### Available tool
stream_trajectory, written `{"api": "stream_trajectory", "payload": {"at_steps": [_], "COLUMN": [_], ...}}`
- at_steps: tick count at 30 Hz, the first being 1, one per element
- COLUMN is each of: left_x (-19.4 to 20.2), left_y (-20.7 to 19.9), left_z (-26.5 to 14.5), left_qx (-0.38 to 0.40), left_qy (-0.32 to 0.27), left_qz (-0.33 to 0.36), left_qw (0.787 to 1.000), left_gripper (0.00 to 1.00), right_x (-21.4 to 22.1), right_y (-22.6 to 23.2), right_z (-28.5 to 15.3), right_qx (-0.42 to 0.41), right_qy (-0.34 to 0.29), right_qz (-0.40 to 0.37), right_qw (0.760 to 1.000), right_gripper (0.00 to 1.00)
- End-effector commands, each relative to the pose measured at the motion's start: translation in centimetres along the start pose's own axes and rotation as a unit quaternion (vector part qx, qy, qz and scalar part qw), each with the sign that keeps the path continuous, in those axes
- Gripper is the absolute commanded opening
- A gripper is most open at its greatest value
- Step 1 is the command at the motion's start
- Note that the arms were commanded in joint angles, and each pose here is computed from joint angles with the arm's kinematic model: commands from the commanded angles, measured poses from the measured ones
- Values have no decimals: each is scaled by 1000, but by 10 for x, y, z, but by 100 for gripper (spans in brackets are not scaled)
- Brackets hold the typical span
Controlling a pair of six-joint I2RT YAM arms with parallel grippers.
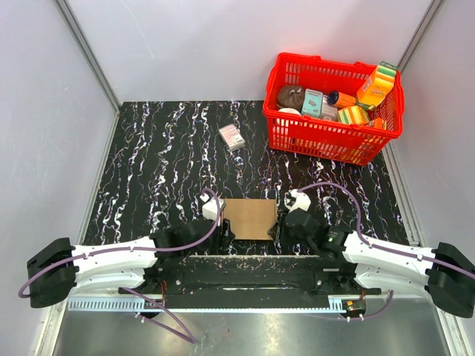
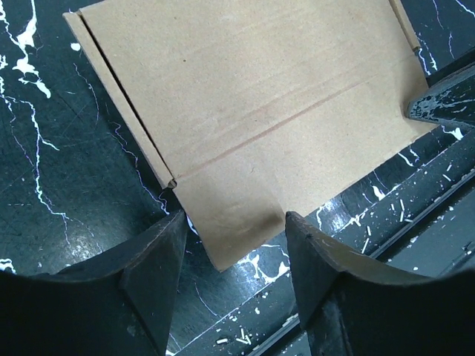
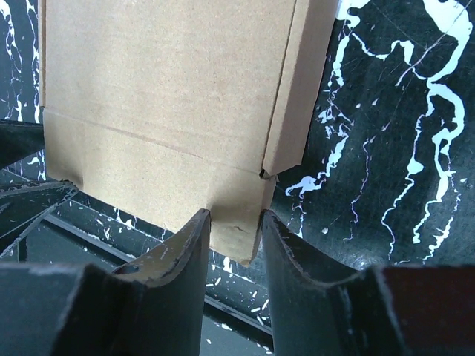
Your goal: Fold the paper box
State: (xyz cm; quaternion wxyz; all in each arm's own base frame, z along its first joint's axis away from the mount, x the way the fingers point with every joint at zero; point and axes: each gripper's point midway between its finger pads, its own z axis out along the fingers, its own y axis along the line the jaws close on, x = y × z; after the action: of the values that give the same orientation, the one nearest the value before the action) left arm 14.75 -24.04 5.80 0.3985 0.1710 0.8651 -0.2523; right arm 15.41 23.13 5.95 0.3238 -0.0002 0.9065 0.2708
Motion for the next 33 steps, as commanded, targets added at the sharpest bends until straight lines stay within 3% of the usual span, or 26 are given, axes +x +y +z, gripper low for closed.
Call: {"api": "stream_trajectory", "payload": {"at_steps": [1,17,33], "left_x": [-17,-14,-9], "left_y": [-9,5,-4], "left_z": [0,1,8], "left_qx": [13,-19,5], "left_qy": [-28,-26,-28], "left_qz": [2,27,15], "left_qw": [1000,999,999], "left_gripper": [60,59,59], "right_x": [-14,-12,-11], "right_y": [10,4,14], "right_z": [-1,2,11], "right_qx": [-14,-14,-36], "right_qy": [-31,-38,-39], "right_qz": [-1,-18,-21], "right_qw": [999,999,998], "right_gripper": [40,40,39]}}
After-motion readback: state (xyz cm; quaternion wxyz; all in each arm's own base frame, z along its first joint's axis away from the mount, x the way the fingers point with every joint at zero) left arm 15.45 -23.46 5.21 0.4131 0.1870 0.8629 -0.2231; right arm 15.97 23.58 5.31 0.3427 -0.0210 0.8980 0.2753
